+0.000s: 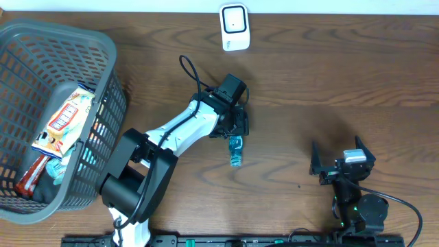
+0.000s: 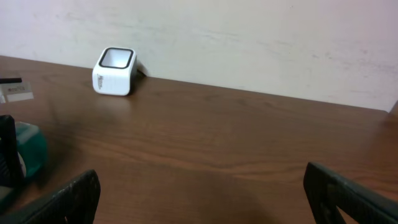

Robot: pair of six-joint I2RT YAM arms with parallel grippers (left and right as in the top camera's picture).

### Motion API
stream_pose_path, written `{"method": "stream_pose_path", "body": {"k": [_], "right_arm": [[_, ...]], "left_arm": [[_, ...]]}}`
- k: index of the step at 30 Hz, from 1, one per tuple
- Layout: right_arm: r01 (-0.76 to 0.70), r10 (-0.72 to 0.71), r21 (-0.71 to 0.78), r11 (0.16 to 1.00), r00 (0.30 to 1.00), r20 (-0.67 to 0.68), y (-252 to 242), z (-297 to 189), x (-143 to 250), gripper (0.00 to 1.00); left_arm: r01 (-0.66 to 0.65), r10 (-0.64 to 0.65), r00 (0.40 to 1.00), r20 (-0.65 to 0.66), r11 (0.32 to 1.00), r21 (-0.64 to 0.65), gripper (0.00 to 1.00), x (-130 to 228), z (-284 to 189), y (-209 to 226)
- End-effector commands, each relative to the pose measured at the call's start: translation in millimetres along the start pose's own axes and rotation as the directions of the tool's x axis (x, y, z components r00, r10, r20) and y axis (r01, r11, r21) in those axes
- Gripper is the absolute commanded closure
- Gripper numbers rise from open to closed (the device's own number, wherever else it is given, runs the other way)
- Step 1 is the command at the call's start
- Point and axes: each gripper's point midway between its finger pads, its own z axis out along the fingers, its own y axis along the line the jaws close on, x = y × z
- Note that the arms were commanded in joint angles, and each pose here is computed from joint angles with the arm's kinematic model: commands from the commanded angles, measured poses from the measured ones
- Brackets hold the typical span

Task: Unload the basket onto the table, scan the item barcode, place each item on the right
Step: 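Lift the blue bottle out and lay it on the table centre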

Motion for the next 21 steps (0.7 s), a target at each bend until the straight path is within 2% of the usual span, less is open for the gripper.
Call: {"method": "stream_pose_path", "body": {"k": [1, 4, 7, 9, 13, 17, 19, 21], "right_arm": [[0.012, -0.012, -0.006, 1.0, 1.0, 0.001, 1.6, 0.0, 0.6, 0.01], [0.012, -0.012, -0.006, 1.0, 1.0, 0.001, 1.6, 0.0, 0.6, 0.01], [0.012, -0.012, -0.006, 1.0, 1.0, 0.001, 1.6, 0.0, 0.6, 0.01], [0.012, -0.012, -0.006, 1.0, 1.0, 0.001, 1.6, 0.0, 0.6, 0.01], [0.012, -0.012, -0.006, 1.0, 1.0, 0.001, 1.6, 0.0, 0.6, 0.01], [0.012, -0.012, -0.006, 1.0, 1.0, 0.001, 1.6, 0.0, 0.6, 0.01], [0.012, -0.012, -0.006, 1.0, 1.0, 0.001, 1.6, 0.0, 0.6, 0.01], [0.012, -0.012, -0.006, 1.0, 1.0, 0.001, 1.6, 0.0, 0.6, 0.01]], "left_arm": [[-0.025, 0.025, 0.999, 0.033, 1.0, 0.014, 0.22, -7.0, -11.3, -6.2], [-0.081, 0.08, 0.994, 0.073, 0.997, 0.014, 0.12, -15.8, -29.1, -12.6], [-0.125, 0.122, 0.985, 0.123, 0.992, 0.01, 0.07, -27.1, -67.7, -23.7], [-0.197, 0.191, 0.964, 0.186, 0.98, 0.012, 0.03, -36.0, -117.8, -38.9], [-0.153, 0.211, 0.894, 0.396, 0.973, -0.174, 0.01, -60.5, -215.3, -24.2], [-0.035, 0.265, 0.716, 0.646, 0.938, -0.346, 0.02, -76.7, -334.7, 0.3], [0.157, 0.228, 0.558, 0.798, 0.915, -0.372, 0.02, -76.5, -412.4, 30.5], [0.339, 0.148, 0.428, 0.892, 0.888, -0.31, 0.02, -69.1, -461.2, 63.4]]}}
